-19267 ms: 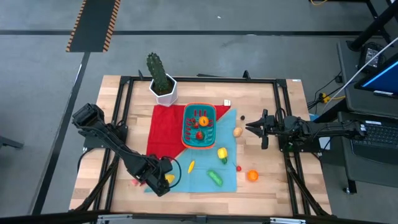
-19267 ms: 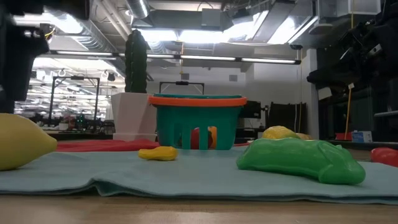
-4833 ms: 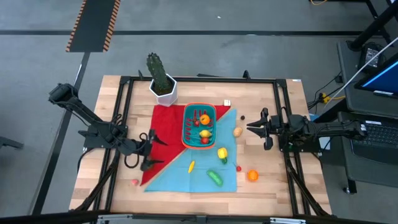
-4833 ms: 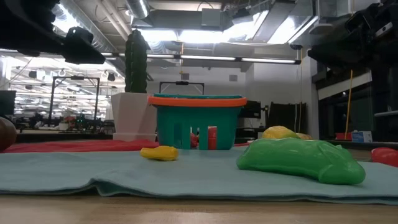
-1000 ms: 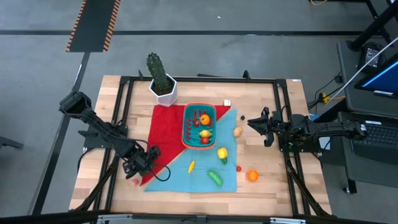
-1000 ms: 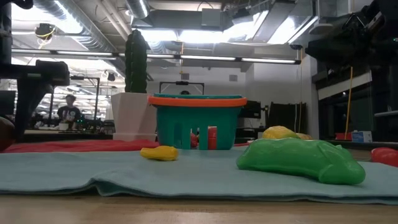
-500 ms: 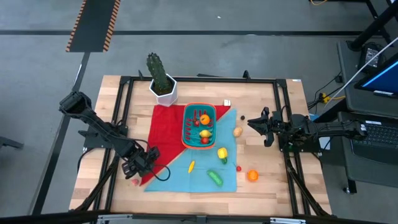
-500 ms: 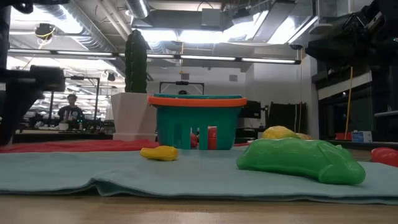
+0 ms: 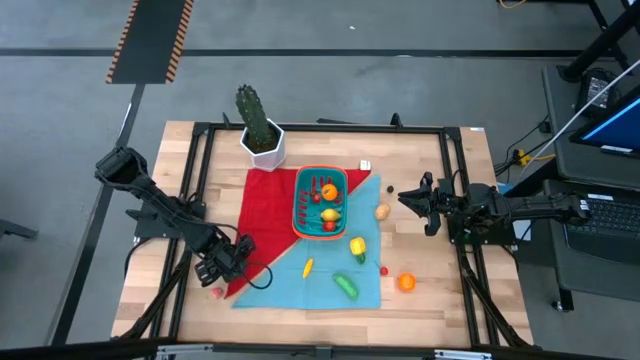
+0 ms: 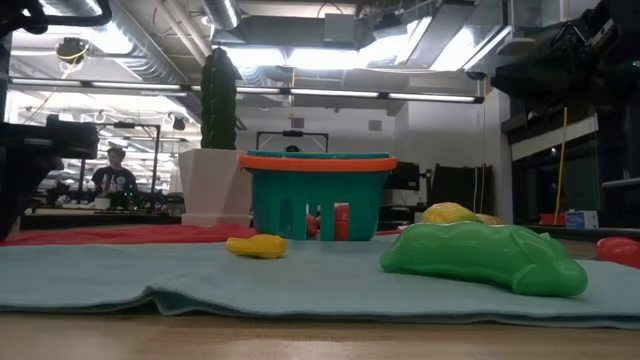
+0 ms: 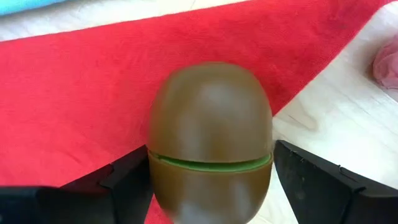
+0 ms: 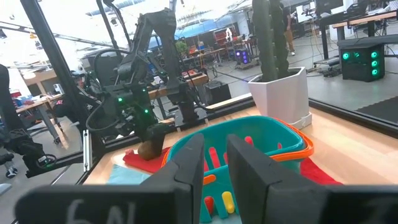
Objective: Pick and placing Produce into tupperware
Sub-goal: Put the kiwi into the basket
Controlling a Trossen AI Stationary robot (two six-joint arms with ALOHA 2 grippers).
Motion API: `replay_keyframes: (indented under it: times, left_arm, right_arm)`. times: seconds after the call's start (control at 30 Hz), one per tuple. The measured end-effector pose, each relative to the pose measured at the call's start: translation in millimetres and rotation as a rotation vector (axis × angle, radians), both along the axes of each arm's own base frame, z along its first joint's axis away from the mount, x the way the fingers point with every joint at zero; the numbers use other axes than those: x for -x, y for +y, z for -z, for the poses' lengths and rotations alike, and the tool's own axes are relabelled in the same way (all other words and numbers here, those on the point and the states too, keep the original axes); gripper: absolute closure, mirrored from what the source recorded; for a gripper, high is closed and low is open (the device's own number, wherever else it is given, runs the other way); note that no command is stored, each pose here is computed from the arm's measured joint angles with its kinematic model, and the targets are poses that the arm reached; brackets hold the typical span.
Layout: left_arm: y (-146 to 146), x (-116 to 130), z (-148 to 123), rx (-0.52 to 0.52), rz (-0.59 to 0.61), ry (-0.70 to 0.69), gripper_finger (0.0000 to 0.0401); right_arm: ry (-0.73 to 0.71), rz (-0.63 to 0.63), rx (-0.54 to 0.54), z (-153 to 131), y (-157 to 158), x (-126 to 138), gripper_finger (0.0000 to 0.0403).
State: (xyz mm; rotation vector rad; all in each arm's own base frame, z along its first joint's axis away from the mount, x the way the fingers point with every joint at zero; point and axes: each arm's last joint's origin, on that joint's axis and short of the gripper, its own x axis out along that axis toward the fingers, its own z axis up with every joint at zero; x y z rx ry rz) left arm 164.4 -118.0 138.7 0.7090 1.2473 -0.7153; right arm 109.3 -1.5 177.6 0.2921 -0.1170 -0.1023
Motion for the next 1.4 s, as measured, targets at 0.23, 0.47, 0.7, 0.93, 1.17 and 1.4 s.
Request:
replay_keyframes:
  times: [0.23,0.47,0.7,0.93,1.17,1.4]
  left_arm:
    - [-3.2,-5.3,-9.3,-0.013,-0.001,-0.019,0.0100]
    - [-3.5,-5.4,-9.3,-0.007,-0.003,-0.017,0.0100]
    - [-3.3,-5.2,-9.3,-0.004,-0.024,-0.013,0.0110]
    - [-4.4,-5.4,-9.6,0.023,-0.023,-0.003,0.0175]
    - [-4.7,-5.5,-9.7,0.034,-0.051,0.001,0.0178]
    - [-3.3,-4.5,-9.5,0.021,-0.130,0.010,0.0178]
  right_arm:
    - [0.002,0.000,0.001,0.1,0.0,0.0,0.0330]
    - [0.015,0.000,0.001,1.4,0.0,-0.2,0.0330]
    - [0.014,0.000,0.001,1.3,0.0,-0.1,0.0330]
    - [0.026,0.000,-0.001,2.5,0.0,-0.2,0.0330]
    - [0.030,0.000,-0.002,2.9,0.0,-0.3,0.0330]
    - [0.032,-0.001,-0.001,3.1,0.0,-0.3,0.0330]
